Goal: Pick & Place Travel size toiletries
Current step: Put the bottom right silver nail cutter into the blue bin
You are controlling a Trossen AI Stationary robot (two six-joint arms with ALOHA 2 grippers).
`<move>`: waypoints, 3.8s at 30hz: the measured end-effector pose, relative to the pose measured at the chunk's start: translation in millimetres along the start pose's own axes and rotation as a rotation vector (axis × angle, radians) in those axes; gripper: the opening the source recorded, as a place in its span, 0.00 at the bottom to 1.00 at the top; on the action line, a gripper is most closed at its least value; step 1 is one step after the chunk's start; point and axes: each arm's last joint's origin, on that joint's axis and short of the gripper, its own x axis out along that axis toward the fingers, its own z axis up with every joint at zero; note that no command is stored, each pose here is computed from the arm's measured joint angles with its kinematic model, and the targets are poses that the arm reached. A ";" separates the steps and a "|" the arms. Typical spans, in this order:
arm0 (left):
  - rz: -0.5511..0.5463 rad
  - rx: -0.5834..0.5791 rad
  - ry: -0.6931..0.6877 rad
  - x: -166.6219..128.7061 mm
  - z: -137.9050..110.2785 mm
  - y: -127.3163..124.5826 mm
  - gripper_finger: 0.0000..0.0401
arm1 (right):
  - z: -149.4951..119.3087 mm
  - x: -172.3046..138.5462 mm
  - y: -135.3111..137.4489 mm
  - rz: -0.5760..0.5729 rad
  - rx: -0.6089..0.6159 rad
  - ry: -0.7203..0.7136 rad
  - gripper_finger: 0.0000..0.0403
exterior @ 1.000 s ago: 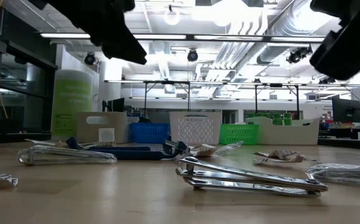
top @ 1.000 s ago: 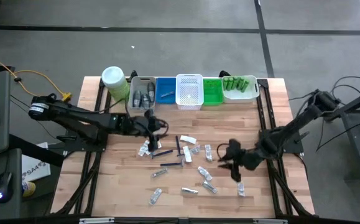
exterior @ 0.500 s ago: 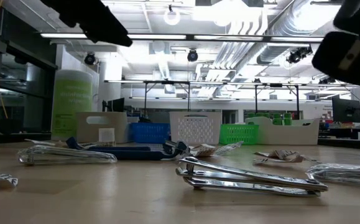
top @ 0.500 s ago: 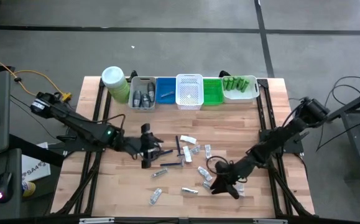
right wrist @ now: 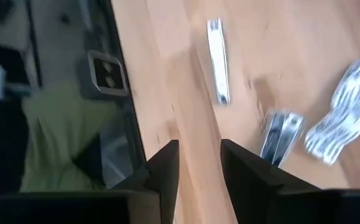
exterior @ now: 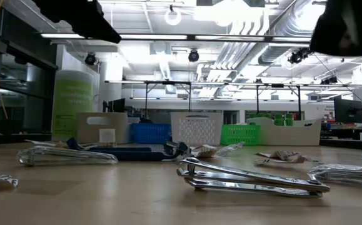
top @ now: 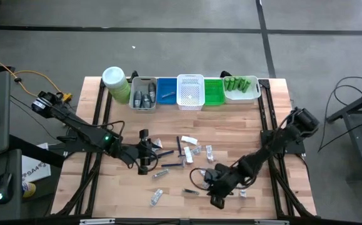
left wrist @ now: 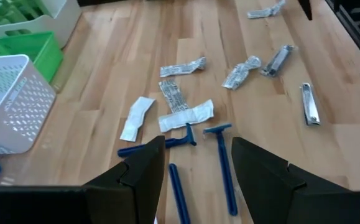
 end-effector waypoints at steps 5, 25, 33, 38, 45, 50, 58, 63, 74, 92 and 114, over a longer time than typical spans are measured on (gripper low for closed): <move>0.005 0.012 0.022 0.1 -2.3 0.6 0.46 | -3.5 23.5 -4.3 -0.043 0.045 0.110 0.38; 0.000 0.017 0.050 0.2 -5.0 1.2 0.46 | -19.4 52.4 -23.0 -0.247 0.313 0.180 0.49; -0.003 0.013 0.063 0.1 -6.3 1.4 0.46 | -26.2 69.3 -25.9 -0.271 0.306 0.200 0.40; -0.004 0.009 0.063 0.1 -6.2 1.3 0.46 | -29.7 68.7 -33.8 -0.369 0.321 0.210 0.34; -0.005 0.009 0.062 0.1 -6.2 1.3 0.46 | -34.1 65.0 -42.3 -0.464 0.227 0.245 0.23; -0.005 0.007 0.061 0.1 -6.1 1.3 0.46 | -34.7 65.3 -42.9 -0.445 0.027 0.277 0.16; -0.005 0.001 0.062 0.1 -6.1 1.3 0.46 | -34.0 65.7 -43.7 -0.430 -0.110 0.301 0.17; -0.007 -0.005 0.063 0.1 -6.2 1.2 0.46 | -33.9 65.8 -43.8 -0.432 -0.096 0.295 0.16; -0.005 -0.065 0.063 0.1 -6.2 1.2 0.46 | -30.8 66.2 -43.6 -0.407 -0.059 0.295 0.13; 0.212 0.006 0.034 21.4 -20.4 11.6 0.46 | -18.3 -29.0 -35.4 -0.511 -0.082 0.081 0.11; 0.072 -0.020 -0.340 48.4 -56.0 93.6 0.46 | 98.7 -17.6 -142.2 -0.548 -0.382 -0.477 0.11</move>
